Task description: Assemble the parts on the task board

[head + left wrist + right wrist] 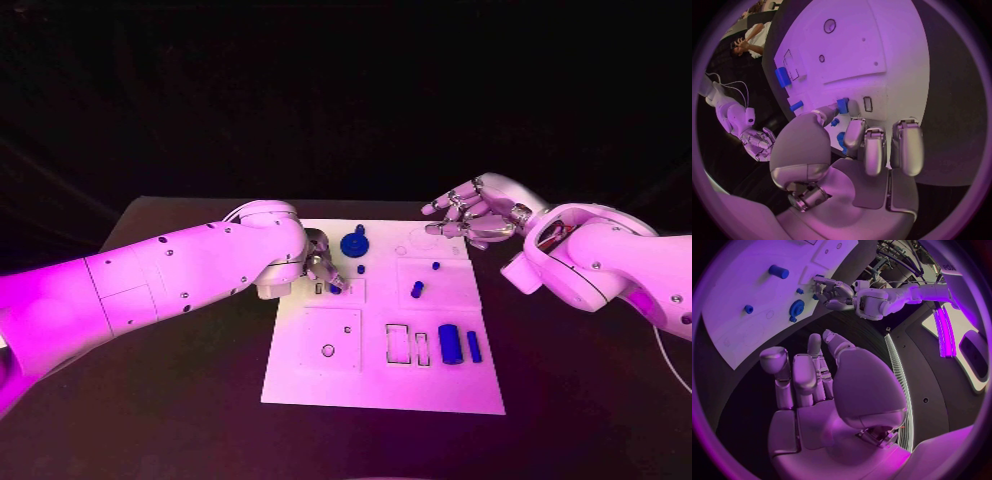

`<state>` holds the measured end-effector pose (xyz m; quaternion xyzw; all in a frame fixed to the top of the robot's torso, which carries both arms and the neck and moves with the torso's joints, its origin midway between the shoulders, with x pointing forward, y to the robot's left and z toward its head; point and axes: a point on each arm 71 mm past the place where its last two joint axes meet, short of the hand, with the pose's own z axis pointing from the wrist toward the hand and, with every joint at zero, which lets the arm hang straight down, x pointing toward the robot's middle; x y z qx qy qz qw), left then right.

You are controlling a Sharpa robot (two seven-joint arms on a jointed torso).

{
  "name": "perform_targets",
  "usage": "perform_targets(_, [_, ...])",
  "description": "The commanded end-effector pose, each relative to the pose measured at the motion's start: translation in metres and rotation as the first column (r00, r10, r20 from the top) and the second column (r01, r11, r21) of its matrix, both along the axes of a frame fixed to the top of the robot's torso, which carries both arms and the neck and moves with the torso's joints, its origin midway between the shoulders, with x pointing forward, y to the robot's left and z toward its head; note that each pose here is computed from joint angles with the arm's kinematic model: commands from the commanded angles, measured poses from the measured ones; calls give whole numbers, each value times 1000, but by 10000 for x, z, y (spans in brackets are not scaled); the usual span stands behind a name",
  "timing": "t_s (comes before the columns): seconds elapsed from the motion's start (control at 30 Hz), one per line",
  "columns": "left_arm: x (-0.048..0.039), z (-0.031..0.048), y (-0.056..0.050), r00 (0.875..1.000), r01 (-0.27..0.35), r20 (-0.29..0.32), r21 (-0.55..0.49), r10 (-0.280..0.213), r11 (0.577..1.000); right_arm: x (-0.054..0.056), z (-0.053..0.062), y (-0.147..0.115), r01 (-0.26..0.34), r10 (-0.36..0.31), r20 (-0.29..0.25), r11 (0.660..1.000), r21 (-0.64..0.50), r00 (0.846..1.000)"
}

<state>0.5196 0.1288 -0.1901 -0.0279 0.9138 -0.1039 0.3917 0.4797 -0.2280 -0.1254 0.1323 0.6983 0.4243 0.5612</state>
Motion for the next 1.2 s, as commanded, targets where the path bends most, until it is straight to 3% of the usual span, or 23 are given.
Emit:
perform_targets(0.03, [-27, -53, -18, 999, 17, -34, 26, -16, 1000, -10, -9, 9, -14, 14, -10, 1000, -5, 1000])
perform_targets(1.2, [19, -59, -47, 999, 22, -46, 41, -20, 999, -27, -19, 28, -25, 24, -26, 1000, -14, 999])
